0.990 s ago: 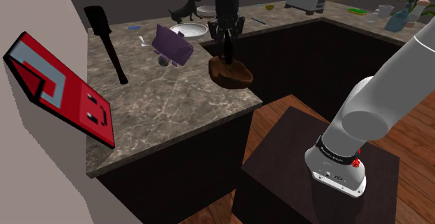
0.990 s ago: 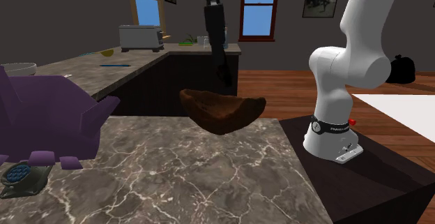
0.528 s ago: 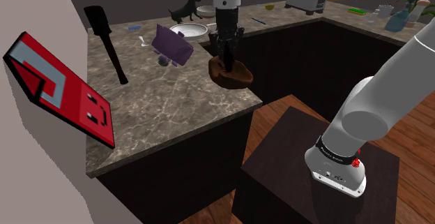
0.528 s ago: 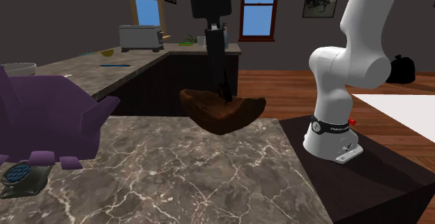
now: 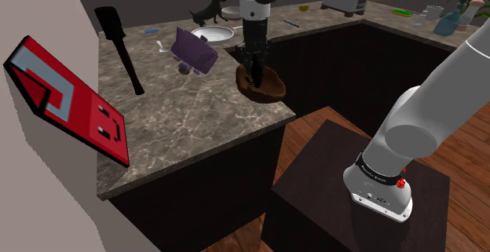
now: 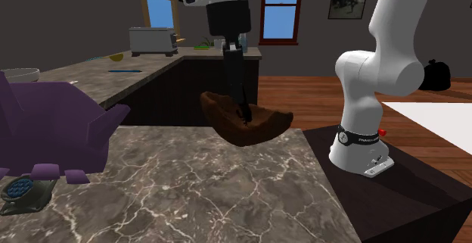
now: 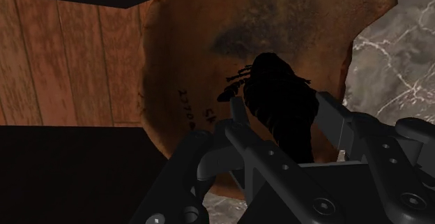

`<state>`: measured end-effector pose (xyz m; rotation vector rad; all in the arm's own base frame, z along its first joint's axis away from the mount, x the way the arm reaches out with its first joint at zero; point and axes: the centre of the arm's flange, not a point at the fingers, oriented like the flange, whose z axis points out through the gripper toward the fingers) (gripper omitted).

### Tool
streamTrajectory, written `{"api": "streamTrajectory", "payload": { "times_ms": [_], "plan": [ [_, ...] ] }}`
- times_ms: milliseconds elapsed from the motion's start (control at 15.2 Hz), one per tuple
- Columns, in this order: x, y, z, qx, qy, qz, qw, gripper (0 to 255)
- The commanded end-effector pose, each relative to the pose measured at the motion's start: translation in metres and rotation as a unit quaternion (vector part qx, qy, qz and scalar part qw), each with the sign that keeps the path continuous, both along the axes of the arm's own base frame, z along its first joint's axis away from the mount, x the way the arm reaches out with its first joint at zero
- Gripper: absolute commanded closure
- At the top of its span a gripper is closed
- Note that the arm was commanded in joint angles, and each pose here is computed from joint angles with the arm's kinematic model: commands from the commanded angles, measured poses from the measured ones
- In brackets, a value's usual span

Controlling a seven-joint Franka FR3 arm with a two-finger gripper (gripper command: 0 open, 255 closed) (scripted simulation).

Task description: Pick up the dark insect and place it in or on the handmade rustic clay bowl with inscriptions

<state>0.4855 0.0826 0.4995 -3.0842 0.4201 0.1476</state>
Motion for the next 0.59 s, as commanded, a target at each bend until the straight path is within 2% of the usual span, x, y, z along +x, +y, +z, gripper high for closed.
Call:
{"api": "streamTrajectory", "payload": {
  "times_ms": [0,198,264,528],
  "plan": [
    [0.0000,0.0000,-0.0003,0.000,0.000,0.000,1.0000,255],
    [0.0000,0.0000,-0.0003,0.000,0.000,0.000,1.0000,255],
    [0.0000,0.0000,-0.0003,0.000,0.000,0.000,1.0000,0],
    [0.0000,0.0000,-0.0003,0.000,0.000,0.000,1.0000,0]
  ]
}}
